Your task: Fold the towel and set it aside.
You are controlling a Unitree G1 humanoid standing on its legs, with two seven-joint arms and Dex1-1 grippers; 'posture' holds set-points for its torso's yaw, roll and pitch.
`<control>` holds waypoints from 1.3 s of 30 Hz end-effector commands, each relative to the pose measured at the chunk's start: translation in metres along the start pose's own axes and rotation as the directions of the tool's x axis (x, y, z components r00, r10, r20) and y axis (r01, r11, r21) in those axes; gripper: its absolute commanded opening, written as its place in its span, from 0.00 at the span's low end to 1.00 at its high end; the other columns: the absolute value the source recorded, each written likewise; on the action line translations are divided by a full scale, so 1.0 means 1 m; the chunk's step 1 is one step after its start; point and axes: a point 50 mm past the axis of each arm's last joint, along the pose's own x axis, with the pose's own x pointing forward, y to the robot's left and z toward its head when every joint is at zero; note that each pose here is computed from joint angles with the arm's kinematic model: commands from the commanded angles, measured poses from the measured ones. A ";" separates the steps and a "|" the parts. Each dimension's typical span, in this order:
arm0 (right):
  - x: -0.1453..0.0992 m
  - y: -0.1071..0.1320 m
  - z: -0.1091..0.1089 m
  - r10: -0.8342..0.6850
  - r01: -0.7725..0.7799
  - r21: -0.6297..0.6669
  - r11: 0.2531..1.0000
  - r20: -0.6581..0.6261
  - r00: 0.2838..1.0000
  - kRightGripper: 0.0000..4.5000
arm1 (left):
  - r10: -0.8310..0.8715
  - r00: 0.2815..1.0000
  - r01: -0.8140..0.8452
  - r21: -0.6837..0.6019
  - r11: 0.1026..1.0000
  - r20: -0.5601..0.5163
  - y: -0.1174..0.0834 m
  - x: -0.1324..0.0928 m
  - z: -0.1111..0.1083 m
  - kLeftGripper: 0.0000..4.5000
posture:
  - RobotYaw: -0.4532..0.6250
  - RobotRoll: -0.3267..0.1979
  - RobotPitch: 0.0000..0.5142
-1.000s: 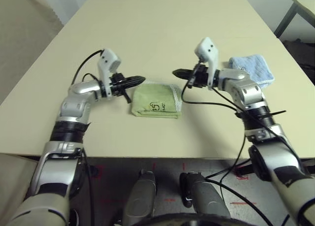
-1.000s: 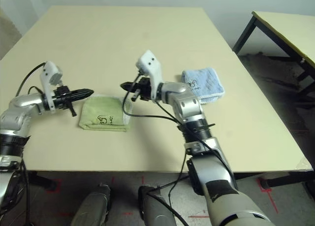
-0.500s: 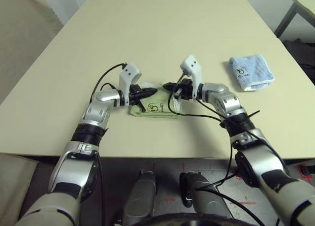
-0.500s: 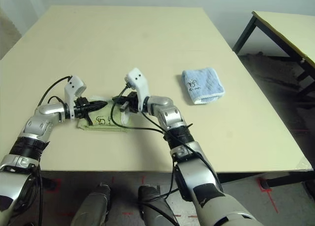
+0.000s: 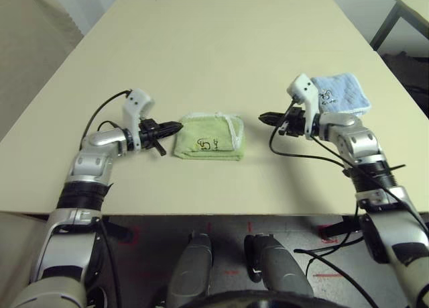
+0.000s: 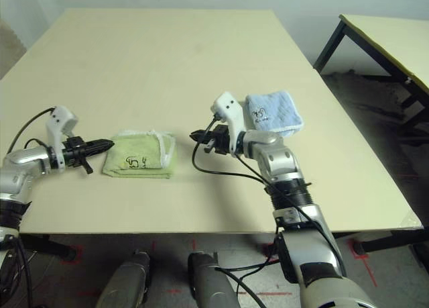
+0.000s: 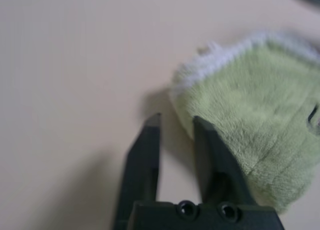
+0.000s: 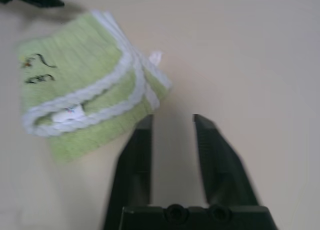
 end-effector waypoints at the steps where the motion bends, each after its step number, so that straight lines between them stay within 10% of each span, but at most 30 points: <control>1: -0.008 0.002 0.006 0.019 -0.021 0.027 0.999 0.065 0.998 0.63 | -0.051 0.990 0.014 -0.263 0.965 -0.133 0.002 -0.021 -0.019 0.59 | 0.47 0.62 0.24; 7: -0.014 0.017 0.008 0.143 -0.137 -0.124 0.983 0.046 0.989 1.00 | -0.206 0.958 0.021 -0.666 0.746 -0.201 -0.009 -0.028 -0.038 0.99 | 0.46 0.62 0.25; 33: -0.034 0.053 0.002 0.278 -0.279 -0.213 0.937 -0.032 0.960 1.00 | -0.418 0.873 0.072 -0.782 0.619 -0.250 -0.033 0.068 -0.033 0.99 | 0.41 0.62 0.27; 39: -0.037 0.058 0.000 0.260 -0.258 -0.185 0.948 -0.014 0.965 1.00 | -0.456 0.858 0.101 -0.794 0.600 -0.236 -0.036 0.072 -0.031 0.64 | 0.40 0.62 0.27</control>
